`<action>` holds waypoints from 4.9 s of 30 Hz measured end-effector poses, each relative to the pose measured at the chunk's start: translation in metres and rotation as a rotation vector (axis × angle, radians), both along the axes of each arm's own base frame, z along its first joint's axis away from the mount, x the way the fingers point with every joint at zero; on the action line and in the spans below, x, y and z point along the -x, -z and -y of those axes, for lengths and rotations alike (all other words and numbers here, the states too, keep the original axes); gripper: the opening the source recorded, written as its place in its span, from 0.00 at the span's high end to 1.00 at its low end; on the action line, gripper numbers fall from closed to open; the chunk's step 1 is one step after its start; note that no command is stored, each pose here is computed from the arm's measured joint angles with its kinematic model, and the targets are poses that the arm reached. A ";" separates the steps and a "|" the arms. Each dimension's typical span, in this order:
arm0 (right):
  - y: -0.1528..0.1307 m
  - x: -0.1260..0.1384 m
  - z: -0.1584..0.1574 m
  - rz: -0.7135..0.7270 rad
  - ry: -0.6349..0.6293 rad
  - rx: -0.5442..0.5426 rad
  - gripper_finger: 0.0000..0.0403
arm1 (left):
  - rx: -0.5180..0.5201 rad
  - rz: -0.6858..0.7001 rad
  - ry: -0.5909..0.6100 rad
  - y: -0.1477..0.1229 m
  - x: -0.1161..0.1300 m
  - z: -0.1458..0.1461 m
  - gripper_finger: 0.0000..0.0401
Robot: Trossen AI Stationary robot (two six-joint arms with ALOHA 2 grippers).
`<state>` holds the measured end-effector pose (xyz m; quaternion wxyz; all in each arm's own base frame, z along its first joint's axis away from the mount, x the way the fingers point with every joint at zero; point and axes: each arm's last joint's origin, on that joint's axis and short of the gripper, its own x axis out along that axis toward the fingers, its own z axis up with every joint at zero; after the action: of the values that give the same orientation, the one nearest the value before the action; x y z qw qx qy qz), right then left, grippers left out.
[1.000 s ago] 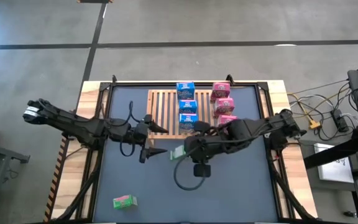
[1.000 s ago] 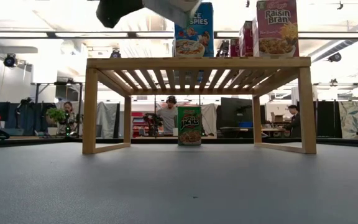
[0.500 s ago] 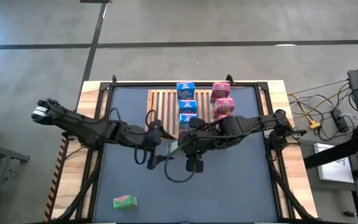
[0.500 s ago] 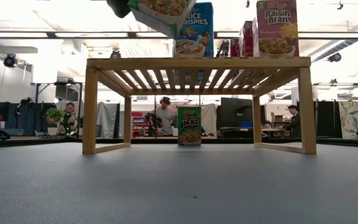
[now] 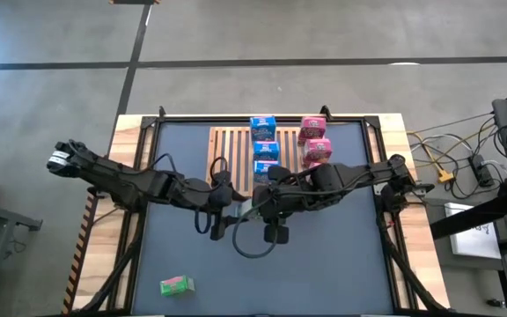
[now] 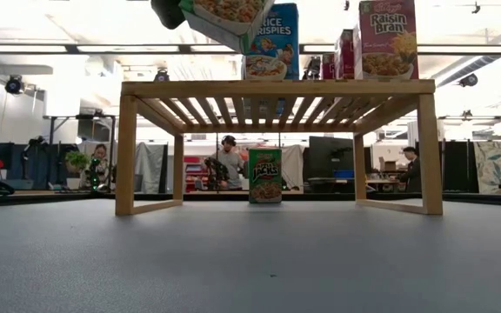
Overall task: Stack cereal on shelf
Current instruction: Put the bottom right green cereal box on the shelf
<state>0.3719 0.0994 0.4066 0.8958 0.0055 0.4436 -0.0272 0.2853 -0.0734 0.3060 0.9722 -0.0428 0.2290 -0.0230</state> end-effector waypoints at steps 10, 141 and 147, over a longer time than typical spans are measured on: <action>0.000 0.000 -0.001 -0.003 -0.052 0.029 0.65 | -0.002 -0.004 0.000 0.000 0.000 0.000 0.61; 0.026 0.182 -0.030 0.907 -0.415 0.071 0.40 | 0.027 0.421 -0.068 0.087 0.110 -0.239 0.42; 0.026 0.182 -0.030 0.908 -0.420 0.081 0.40 | -0.012 0.380 -0.085 0.075 0.126 -0.228 0.42</action>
<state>0.1895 0.1293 0.3806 0.9840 -0.1074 -0.0007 0.1419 0.1595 0.1547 0.2311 0.9983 -0.0417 0.0392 0.0116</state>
